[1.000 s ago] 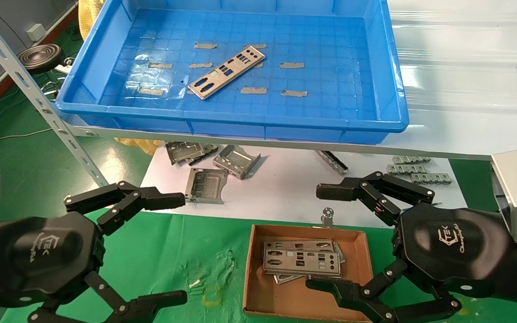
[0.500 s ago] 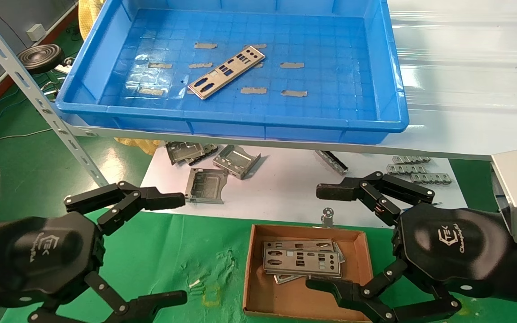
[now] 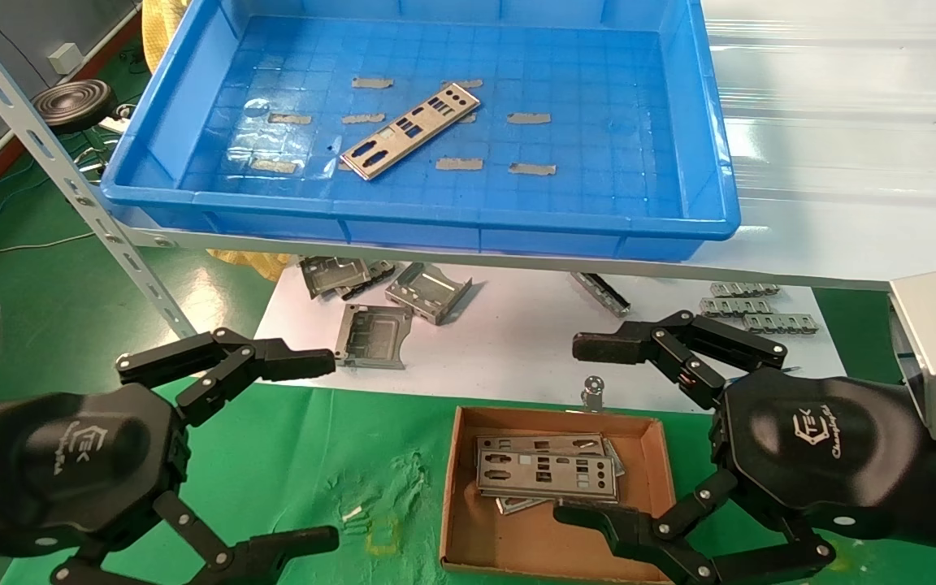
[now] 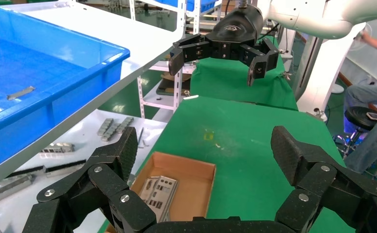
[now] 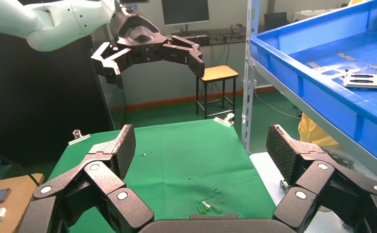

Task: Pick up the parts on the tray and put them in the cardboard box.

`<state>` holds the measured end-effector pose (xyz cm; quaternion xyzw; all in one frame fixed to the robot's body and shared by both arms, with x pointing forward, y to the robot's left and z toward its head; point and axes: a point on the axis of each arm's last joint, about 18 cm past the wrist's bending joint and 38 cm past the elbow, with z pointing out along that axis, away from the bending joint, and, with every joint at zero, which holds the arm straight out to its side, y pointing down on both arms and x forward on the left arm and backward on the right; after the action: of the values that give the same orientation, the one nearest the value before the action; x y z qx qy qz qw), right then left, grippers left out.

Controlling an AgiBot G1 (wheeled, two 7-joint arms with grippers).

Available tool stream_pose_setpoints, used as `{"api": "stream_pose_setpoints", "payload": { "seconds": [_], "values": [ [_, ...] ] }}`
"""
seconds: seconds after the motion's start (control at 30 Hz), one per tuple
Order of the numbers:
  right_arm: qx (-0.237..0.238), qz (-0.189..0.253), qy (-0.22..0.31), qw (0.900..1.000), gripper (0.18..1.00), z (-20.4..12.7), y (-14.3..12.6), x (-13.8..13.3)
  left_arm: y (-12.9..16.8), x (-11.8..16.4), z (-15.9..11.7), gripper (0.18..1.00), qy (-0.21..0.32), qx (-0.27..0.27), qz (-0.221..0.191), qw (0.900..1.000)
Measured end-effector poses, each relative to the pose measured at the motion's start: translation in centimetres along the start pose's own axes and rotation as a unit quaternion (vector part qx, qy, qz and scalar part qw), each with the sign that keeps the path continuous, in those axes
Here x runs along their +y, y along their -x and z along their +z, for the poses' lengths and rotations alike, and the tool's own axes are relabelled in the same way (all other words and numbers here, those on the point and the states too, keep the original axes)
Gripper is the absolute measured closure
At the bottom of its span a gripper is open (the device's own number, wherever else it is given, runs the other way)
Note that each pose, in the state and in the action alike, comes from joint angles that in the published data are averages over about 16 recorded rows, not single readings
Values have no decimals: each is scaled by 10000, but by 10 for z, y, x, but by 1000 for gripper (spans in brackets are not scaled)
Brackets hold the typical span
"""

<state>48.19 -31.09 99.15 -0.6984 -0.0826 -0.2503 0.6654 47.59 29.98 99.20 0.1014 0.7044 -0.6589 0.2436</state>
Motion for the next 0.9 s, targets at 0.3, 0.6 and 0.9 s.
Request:
{"api": "stream_pose_setpoints", "payload": {
  "seconds": [0.3, 0.6, 0.9],
  "values": [
    [0, 0, 0, 10000, 180, 0, 0, 0, 0, 0, 0, 184, 0, 0, 0, 10000],
    [0, 0, 0, 10000, 202, 0, 0, 0, 0, 0, 0, 184, 0, 0, 0, 10000],
    [0, 0, 0, 10000, 291, 0, 0, 0, 0, 0, 0, 184, 0, 0, 0, 10000]
  ]
}}
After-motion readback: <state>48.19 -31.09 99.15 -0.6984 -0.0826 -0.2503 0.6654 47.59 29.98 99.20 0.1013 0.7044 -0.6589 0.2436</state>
